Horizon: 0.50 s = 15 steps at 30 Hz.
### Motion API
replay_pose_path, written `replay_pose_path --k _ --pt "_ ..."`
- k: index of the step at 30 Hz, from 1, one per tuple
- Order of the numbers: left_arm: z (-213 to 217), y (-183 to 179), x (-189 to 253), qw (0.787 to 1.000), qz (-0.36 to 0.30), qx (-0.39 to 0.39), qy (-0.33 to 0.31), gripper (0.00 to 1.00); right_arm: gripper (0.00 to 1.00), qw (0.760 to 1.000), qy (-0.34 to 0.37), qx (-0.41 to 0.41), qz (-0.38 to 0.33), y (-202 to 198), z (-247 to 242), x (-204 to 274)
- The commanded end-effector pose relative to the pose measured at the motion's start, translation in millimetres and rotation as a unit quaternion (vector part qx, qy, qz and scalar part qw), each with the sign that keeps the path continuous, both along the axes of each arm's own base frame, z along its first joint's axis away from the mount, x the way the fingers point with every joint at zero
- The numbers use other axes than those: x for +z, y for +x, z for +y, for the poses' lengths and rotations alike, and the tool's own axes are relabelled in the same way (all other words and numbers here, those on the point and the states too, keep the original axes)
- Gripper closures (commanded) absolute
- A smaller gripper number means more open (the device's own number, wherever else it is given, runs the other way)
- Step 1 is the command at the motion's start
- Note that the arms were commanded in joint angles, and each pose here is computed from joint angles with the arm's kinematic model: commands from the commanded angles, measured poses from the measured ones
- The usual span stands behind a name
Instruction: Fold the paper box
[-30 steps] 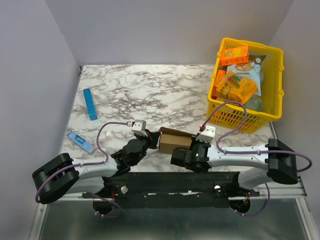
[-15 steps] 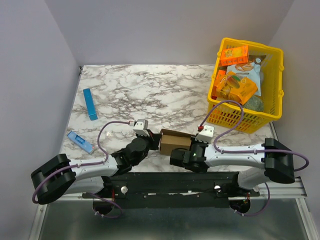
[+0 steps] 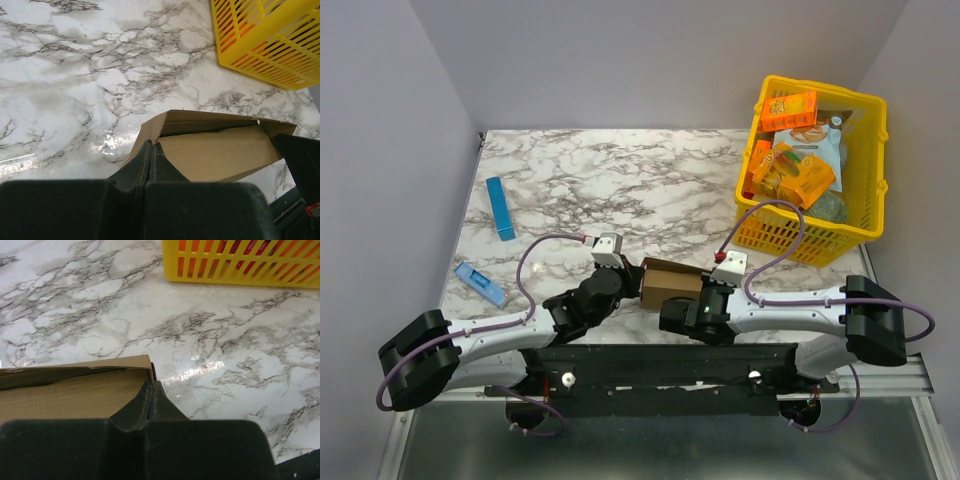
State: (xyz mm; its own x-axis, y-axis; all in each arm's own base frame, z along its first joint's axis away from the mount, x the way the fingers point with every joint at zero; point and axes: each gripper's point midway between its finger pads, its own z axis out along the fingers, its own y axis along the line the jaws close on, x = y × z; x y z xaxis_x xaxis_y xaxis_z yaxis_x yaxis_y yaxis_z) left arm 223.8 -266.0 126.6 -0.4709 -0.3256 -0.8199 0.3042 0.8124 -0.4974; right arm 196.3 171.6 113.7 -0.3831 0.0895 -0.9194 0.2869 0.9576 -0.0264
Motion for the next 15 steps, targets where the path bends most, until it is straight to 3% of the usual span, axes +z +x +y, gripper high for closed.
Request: replay_pose_path --k 1,15 --pt "-6.7 -10.0 3.5 1.000 0.023 -0.019 0.004 1.00 1.00 0.999 0.020 -0.011 0.031 -9.0 4.9 -14.2" --pt "-17.2 -9.6 20.4 0.998 0.041 -0.041 -0.004 1.00 1.00 0.999 0.014 -0.010 0.030 -9.6 5.7 -13.2"
